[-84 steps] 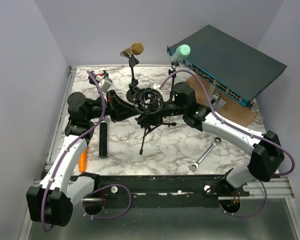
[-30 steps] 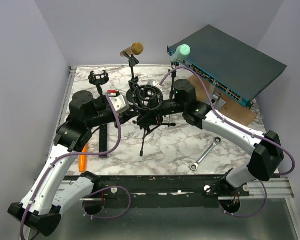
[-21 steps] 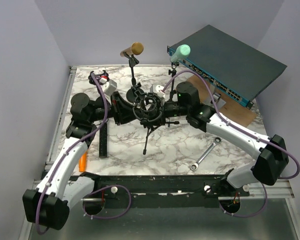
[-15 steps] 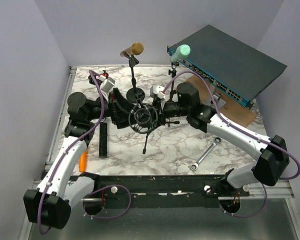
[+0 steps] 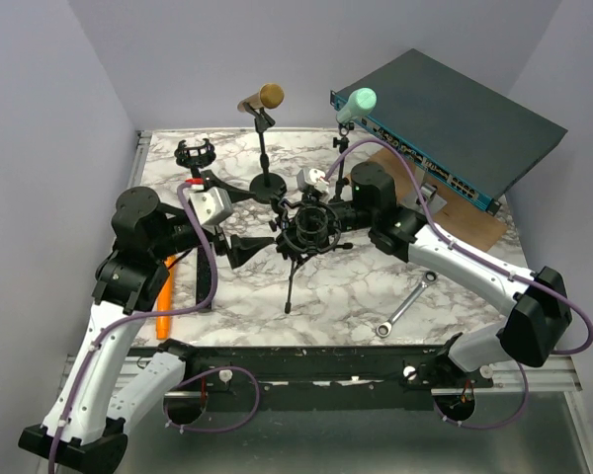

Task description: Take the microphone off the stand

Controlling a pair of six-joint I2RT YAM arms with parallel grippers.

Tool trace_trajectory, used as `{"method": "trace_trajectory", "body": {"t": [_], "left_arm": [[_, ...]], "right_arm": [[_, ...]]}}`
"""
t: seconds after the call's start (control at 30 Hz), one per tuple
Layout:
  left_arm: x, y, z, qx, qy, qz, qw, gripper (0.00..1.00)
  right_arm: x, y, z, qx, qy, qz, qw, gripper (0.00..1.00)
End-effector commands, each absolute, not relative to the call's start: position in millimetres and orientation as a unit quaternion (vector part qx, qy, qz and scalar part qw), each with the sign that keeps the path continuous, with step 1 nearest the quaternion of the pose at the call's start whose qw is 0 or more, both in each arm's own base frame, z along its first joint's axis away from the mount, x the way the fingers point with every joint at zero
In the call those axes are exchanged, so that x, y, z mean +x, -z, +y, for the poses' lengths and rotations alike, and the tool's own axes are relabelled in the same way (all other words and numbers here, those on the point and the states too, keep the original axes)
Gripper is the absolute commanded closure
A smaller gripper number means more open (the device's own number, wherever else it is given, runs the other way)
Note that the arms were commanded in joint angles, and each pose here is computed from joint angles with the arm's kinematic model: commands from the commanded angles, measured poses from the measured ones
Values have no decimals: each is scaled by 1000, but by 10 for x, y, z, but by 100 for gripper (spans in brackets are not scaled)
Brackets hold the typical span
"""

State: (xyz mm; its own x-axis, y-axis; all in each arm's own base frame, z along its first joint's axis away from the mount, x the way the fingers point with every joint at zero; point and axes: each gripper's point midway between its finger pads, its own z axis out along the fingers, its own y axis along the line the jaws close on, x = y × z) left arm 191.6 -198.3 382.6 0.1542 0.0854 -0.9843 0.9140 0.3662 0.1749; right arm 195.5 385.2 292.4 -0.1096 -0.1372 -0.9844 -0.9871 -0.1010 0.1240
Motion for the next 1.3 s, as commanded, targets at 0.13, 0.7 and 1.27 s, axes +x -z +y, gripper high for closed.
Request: {"method": "trace_trajectory", "body": {"t": [0.13,0.7,1.27], "left_arm": [[1969,-3559,-2105,450,379,560,583,3],[2002,-3615,-2414,413,487,561,527,24],[2055,-3592,-2450,393,503,573,514,100]], "right_arm": [[1706,-3085,3898,-542,-581,472,382,99],[1738,-3019,3912,-540,-577,479,382,99],[1848,-3016,3896,-523,-554,501,411,87]]}}
